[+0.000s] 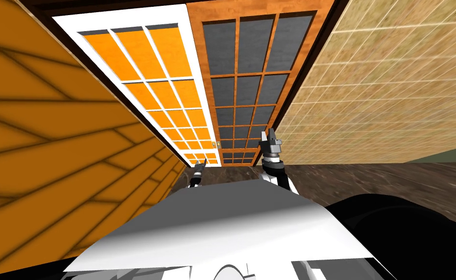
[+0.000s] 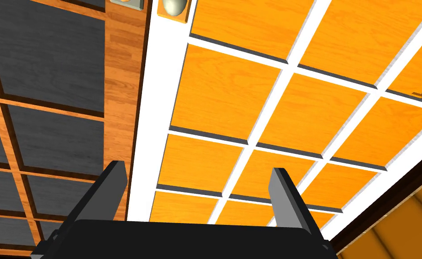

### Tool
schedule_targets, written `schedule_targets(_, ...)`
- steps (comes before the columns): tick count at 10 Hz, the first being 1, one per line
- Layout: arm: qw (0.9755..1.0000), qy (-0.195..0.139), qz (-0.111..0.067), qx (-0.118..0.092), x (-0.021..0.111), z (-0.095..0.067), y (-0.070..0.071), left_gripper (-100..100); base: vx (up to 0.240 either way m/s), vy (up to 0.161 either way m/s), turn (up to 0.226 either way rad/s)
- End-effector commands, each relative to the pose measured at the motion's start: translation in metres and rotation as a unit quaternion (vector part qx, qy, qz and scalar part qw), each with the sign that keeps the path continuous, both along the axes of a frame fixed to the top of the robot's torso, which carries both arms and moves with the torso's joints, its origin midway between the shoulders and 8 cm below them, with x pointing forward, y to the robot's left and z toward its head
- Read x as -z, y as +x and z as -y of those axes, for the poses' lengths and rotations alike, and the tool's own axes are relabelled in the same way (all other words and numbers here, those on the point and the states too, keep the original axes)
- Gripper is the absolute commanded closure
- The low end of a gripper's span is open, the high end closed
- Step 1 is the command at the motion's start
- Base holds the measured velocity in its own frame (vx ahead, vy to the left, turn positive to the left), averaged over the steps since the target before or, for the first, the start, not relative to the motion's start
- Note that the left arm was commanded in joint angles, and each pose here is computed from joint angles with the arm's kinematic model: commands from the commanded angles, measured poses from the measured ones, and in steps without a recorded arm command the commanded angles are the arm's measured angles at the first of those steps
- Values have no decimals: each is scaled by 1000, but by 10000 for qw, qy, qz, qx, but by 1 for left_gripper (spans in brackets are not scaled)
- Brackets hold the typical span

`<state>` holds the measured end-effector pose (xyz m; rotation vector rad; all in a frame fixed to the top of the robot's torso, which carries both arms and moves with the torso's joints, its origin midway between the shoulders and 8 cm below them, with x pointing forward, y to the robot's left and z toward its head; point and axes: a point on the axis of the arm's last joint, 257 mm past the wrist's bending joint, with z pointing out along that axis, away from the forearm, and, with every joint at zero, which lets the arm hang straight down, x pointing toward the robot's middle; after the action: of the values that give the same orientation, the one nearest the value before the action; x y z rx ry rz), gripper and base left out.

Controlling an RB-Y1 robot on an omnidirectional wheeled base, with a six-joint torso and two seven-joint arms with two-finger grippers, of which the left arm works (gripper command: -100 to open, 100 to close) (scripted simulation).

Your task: Pull the door open

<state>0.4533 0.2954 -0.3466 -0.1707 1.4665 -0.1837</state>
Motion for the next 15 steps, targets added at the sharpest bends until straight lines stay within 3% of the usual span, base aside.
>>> schedule_targets(1,9998,162,-67,-3,7,1,0,-100,129,-23,-52)
schedule_targets(6,9981,561,-250,7,27,5,-1,-100,108,-15,-46)
schedule_targets(11,9941,994,-429,49,46,12,-1,-100,133,-9,-53)
schedule_targets(13,9926,1124,-465,72,51,16,0,-100,150,6,-51)
schedule_targets(14,9933,1063,-454,63,49,15,0,-100,85,11,-12)
schedule_targets(15,9919,1115,-610,-22,62,4,-12,-100,-71,-15,47)
